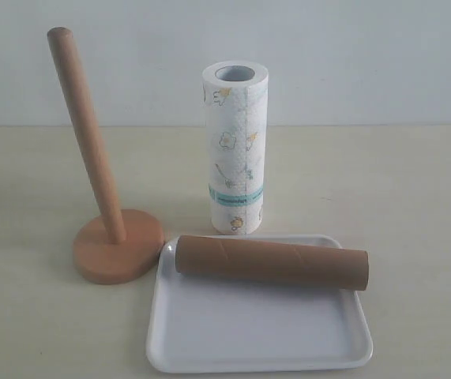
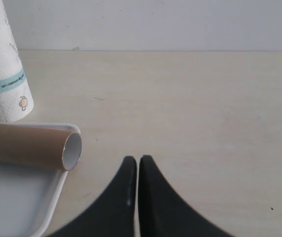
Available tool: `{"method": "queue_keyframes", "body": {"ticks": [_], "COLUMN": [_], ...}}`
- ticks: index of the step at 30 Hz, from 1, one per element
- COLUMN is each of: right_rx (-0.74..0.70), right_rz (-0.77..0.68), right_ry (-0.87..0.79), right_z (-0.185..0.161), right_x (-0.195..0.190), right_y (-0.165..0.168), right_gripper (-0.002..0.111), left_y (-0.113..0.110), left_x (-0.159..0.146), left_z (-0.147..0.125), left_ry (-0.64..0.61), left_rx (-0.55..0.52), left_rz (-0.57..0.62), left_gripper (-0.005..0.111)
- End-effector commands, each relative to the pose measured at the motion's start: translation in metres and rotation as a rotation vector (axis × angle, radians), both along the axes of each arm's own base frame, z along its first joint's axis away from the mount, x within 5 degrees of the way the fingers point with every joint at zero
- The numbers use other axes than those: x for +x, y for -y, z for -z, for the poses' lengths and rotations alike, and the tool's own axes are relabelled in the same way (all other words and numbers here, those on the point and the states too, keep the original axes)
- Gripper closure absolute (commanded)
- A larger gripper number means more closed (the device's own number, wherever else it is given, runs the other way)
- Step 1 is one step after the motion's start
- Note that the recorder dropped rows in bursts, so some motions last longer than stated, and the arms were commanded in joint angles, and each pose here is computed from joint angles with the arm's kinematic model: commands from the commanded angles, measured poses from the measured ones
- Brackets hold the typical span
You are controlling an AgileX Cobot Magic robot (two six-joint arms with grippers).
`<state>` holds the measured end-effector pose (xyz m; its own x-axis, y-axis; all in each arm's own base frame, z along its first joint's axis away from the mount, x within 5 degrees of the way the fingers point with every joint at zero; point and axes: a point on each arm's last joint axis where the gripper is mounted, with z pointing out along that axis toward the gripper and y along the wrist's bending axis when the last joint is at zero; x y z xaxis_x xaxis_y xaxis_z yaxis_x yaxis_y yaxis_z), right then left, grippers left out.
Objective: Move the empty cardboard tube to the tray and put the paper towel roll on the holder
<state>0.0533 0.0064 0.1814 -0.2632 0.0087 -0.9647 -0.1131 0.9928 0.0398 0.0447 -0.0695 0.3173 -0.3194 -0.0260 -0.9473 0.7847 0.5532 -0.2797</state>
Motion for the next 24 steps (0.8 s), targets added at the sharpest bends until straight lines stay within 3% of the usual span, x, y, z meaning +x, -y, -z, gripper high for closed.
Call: {"method": "queue_keyframes", "body": {"ticks": [1,8,17,19,22,24], "right_rx": [0.0,0.0,0.0,0.0,0.0,0.0], "right_rz": [0.005,0.005,0.005,0.005,0.005,0.005], "right_ry": [0.017,0.017,0.017,0.017,0.017,0.017], "right_z": [-0.002,-0.002,-0.002,-0.002,-0.002,-0.002], "right_x": [0.0,0.0,0.0,0.0,0.0,0.0], "right_y": [0.0,0.0,0.0,0.0,0.0,0.0], "right_gripper": [0.107,0.107,0.107,0.107,0.107,0.107], "left_y": [-0.021,-0.049,-0.059,-0.06,-0.061,-0.061], "left_x": [-0.013,-0.029,-0.034,-0.033,-0.03,-0.027], "left_z": [0.007,-0.001,-0.002,-0.001,0.003,0.009], "left_ry": [0.015,0.107,0.144,0.156,0.16,0.09], "left_rx": [-0.09,-0.244,-0.284,-0.275,-0.264,-0.316], "left_rz": [0.004,0.008,-0.02,-0.115,-0.35,-0.495], "left_gripper": [0.103,0.103,0.103,0.103,0.103,0.103]}}
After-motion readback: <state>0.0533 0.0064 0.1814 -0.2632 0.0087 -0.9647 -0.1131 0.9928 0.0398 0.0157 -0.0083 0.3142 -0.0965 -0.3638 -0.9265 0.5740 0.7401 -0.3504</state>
